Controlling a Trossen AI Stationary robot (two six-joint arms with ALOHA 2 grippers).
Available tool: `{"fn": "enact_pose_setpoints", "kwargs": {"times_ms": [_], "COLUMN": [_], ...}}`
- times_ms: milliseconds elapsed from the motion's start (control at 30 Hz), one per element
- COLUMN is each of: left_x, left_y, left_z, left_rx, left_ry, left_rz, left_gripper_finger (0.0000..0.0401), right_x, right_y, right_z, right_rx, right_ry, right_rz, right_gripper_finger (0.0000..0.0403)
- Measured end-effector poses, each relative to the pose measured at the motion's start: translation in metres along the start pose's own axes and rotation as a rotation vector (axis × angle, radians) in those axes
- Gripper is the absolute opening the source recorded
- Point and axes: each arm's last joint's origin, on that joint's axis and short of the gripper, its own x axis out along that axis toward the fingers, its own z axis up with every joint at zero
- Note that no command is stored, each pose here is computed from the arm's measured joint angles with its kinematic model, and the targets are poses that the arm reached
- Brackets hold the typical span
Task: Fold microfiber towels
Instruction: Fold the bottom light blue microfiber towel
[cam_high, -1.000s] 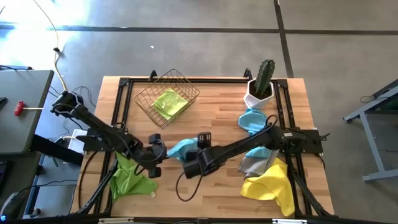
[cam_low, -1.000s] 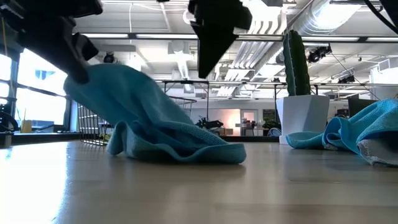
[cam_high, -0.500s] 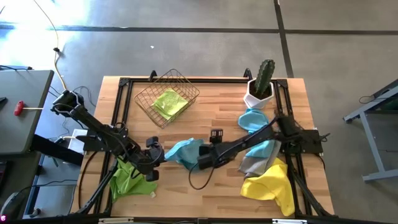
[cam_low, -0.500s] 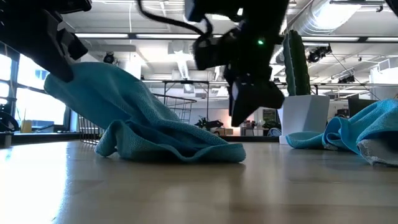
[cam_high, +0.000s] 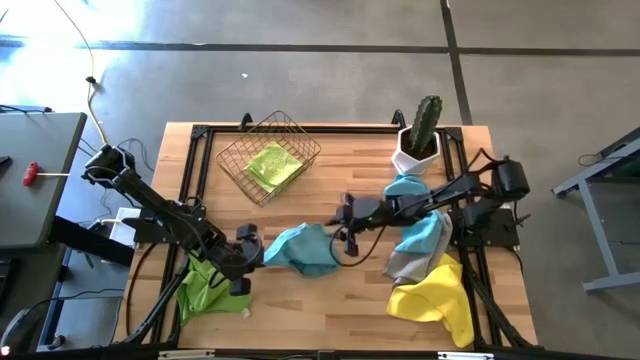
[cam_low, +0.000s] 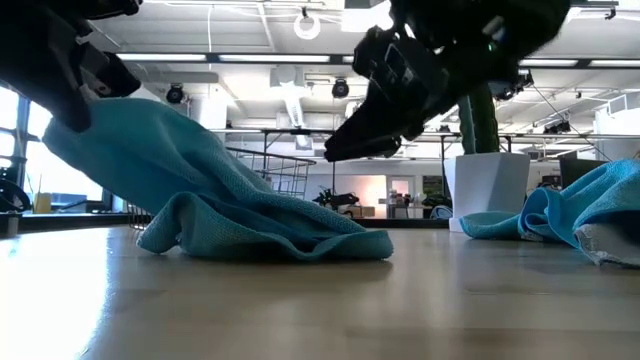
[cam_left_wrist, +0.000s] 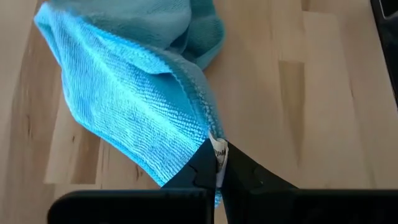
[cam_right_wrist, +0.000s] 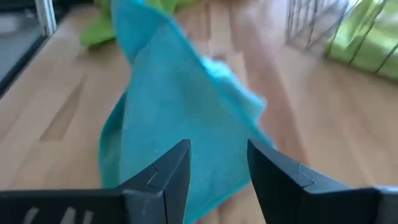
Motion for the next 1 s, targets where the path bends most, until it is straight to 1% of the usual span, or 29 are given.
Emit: {"fn": "enact_pose_setpoints", "kwargs": {"times_ms": [100, 200, 333, 533, 633, 767, 867, 1000], "left_x": [0.000, 0.000, 0.000, 0.000, 0.000, 0.000, 0.000, 0.000], "left_y": [0.000, -0.001, -0.003, -0.003, -0.003, -0.003, -0.003, -0.002], "left_z": [0.000, 0.002, 0.005, 0.005, 0.004, 0.004, 0.004, 0.004], "left_rx": [0.050, 0.073, 0.103, 0.101, 0.101, 0.102, 0.102, 0.102], "left_ry": [-0.004, -0.020, -0.049, -0.052, -0.046, -0.042, -0.042, -0.041], "left_rz": [-0.002, -0.011, -0.021, -0.019, -0.026, -0.027, -0.026, -0.026], "left_gripper_finger": [0.0000, 0.0000, 0.0000, 0.0000, 0.0000, 0.0000, 0.0000, 0.0000], "right_x": [-0.001, 0.001, 0.011, 0.029, 0.040, 0.055, 0.063, 0.070], "right_y": [-0.011, -0.023, -0.034, -0.050, -0.055, -0.062, -0.066, -0.067], "right_z": [-0.005, -0.006, -0.005, -0.002, 0.001, 0.003, 0.005, 0.002], "right_rx": [-0.006, 0.050, 0.064, 0.095, 0.076, 0.070, 0.044, 0.058], "right_ry": [-0.054, -0.037, -0.020, 0.073, 0.105, 0.158, 0.199, 0.248], "right_rz": [-0.019, -0.018, 0.022, 0.087, 0.087, 0.085, 0.135, 0.244], "right_gripper_finger": [0.0151, 0.0151, 0.0153, 0.0182, 0.0196, 0.0200, 0.0201, 0.0200]}}
